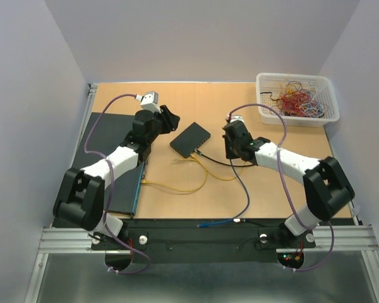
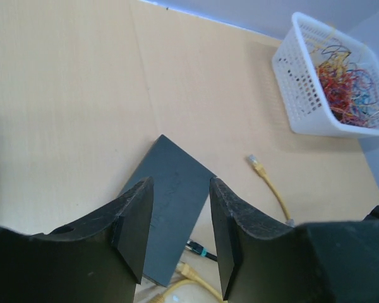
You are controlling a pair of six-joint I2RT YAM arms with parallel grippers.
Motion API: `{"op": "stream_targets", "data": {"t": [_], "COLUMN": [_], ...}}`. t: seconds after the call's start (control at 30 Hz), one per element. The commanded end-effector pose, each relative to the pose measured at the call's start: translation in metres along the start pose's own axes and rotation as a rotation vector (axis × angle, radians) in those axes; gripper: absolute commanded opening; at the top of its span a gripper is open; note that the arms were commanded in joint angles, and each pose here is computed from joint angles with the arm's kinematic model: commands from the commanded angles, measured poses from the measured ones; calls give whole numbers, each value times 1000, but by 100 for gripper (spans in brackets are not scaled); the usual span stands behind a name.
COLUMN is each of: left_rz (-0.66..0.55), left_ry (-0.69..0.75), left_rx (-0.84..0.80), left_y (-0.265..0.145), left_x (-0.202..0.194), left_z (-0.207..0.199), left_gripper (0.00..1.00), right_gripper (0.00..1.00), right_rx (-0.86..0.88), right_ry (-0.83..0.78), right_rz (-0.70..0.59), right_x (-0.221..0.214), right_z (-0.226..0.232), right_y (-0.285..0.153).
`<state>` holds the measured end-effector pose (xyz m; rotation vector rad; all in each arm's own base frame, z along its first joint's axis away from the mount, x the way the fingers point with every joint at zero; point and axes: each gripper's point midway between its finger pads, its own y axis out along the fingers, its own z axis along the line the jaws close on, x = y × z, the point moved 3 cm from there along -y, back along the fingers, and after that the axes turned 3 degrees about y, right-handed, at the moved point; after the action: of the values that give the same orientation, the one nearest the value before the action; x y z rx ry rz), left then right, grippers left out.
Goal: Insert the plug into the switch port
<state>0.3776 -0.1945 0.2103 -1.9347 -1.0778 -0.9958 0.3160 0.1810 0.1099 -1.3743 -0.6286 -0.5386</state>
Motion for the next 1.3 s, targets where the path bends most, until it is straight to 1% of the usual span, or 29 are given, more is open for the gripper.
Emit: {"op": "stream_targets", "data": {"t": [0.0,0.03,0.07,0.17,0.2,0.23,0.3,0.33,0.37,0.47,0.5,0.6,0.63,0.7,0.77,0.9,1.0,1.13,1.27], "left_rz": [-52,-24,-14,29,26,54,69,70,93,124,143,178,203,224,250,286,314,319,321], "left_ry": [42,43,42,51,57,61,66,68,67,64,59,47,45,52,68,90,90,82,72], "left_rx": [-84,-103,-103,-121,-124,-109,-102,-110,-100,-114,-128,-157,-177,-197,-229,-280,-285,-294,-285], "left_y": [26,37,43,68,76,86,97,104,111,123,127,130,130,131,129,124,116,111,111], "left_x": [22,10,7,-8,-6,-19,-25,-24,-35,-47,-54,-66,-75,-84,-95,-110,-127,-141,-143], "left_z": [0,5,11,17,16,25,30,29,36,39,39,37,36,33,26,13,8,5,6], "left_gripper": [49,49,48,47,47,47,47,47,47,47,47,47,46,46,46,46,44,44,44], "right_gripper": [0,0,0,0,0,0,0,0,0,0,0,0,0,0,1,0,0,0,0], "right_rx": [14,3,5,-9,6,7,27,49,58,121,166,219,249,261,308,328,334,335,335], "right_ry": [-22,-27,-26,-55,-67,-77,-91,-96,-100,-113,-126,-133,-137,-141,-156,-161,-163,-162,-161], "right_rz": [17,24,16,35,30,45,56,54,63,66,72,94,101,104,120,134,132,132,135], "right_x": [10,9,15,10,14,10,9,12,9,9,10,7,7,7,4,2,4,5,3], "right_z": [15,14,17,18,22,23,28,32,33,44,51,60,65,69,78,84,87,89,89], "right_y": [17,22,25,39,42,48,54,55,59,62,63,67,68,70,70,74,75,78,77]}}
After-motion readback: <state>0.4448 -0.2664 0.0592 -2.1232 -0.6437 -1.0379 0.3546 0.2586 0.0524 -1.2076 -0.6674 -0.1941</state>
